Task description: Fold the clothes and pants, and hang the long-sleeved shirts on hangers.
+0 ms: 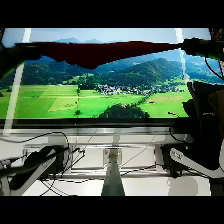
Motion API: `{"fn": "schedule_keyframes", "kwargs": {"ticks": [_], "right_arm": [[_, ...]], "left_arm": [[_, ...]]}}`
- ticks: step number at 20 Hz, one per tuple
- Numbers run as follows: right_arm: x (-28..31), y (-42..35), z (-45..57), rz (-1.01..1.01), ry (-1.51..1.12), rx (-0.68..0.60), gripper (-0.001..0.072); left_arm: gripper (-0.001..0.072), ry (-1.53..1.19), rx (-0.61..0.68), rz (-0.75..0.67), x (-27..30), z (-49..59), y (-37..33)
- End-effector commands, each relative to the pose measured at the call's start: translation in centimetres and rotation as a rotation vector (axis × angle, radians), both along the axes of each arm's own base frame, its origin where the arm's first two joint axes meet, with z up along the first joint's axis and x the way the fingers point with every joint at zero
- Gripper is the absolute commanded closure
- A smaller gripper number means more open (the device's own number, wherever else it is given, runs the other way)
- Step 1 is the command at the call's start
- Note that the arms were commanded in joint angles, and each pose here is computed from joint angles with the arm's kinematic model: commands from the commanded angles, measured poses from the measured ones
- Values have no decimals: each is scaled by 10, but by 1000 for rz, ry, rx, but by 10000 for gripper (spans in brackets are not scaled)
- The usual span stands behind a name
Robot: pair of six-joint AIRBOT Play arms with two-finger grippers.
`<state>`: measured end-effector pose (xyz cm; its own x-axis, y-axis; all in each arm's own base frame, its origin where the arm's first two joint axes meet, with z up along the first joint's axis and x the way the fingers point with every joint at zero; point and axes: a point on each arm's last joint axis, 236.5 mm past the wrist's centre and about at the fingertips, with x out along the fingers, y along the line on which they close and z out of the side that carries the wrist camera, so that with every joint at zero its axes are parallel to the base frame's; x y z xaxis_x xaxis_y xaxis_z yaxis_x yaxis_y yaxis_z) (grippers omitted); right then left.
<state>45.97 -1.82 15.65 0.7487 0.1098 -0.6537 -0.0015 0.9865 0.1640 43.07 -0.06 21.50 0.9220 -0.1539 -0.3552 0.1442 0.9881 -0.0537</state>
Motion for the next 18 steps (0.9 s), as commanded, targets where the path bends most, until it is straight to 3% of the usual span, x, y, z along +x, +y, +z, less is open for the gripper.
{"fn": "schedule_keyframes", "kwargs": {"ticks": [1, 4, 7, 10, 14, 18], "right_arm": [[-25, 9, 26, 23, -17, 7, 701], [-49, 23, 71, 42, -114, 34, 701], [-76, 32, 92, 70, -136, 28, 702], [-96, 25, 39, 90, 76, -19, 702], [-105, 21, -74, 90, 367, 14, 702], [-72, 24, -138, 15, 400, 122, 699]], "left_arm": [[694, -216, 107, 64, -36, 80, 14], [695, -370, 96, 94, -63, 130, 13], [695, -325, 40, 71, -70, 122, 4], [694, 28, -37, -32, -57, 20, -19], [694, 558, -97, -212, -66, -152, -70], [694, 765, -75, -320, -63, -245, -124]]}}
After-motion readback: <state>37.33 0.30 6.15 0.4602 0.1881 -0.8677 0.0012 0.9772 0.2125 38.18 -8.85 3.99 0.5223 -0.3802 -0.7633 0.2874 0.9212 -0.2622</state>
